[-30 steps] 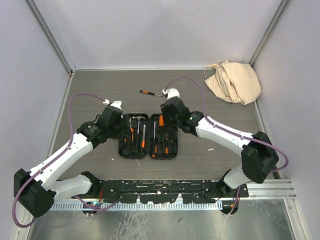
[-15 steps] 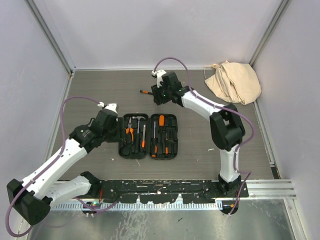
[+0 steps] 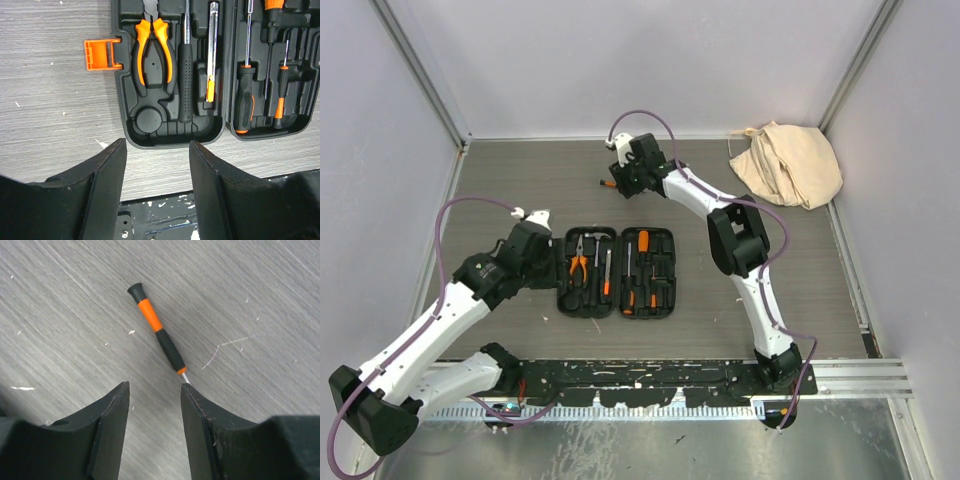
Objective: Sort the tools into containers
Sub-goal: Pick up the screwdriver from the center of the board.
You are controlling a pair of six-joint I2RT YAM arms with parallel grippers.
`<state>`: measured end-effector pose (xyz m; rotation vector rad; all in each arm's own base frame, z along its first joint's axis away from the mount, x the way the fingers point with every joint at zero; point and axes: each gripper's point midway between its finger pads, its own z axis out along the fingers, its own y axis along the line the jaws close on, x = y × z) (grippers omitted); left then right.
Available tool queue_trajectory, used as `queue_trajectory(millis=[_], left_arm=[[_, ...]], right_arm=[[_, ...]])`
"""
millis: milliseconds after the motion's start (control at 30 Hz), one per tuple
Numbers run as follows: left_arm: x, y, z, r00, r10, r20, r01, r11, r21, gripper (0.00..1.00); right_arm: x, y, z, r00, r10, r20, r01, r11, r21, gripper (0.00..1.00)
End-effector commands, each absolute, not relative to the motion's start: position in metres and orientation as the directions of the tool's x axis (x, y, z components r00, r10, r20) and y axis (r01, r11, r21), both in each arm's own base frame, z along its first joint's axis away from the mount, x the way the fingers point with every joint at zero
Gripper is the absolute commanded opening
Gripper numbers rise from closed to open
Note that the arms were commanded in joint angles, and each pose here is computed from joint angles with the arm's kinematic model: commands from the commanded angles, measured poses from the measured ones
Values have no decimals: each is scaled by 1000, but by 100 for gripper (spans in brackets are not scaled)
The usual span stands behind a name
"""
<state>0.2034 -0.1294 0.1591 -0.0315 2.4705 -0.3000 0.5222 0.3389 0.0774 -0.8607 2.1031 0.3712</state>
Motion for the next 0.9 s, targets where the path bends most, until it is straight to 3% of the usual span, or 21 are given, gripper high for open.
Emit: queue_trajectory(millis=[0,600,867], left_arm=[[203,-127,163,-783,-120,-611,35,971,-236,54],[205,-131,156,-798,-95,-595,51,973,-224,54],[208,-135,154,-804,-91,-587,56,972,-228,54]], right_arm=[[547,345,102,-344,-452,-823,-702,706,-95,51],[563,350,48,-360,-523,-773,-739,665,-106,49],[548,341,34,-407,-554,-726,-763,643,-63,35]])
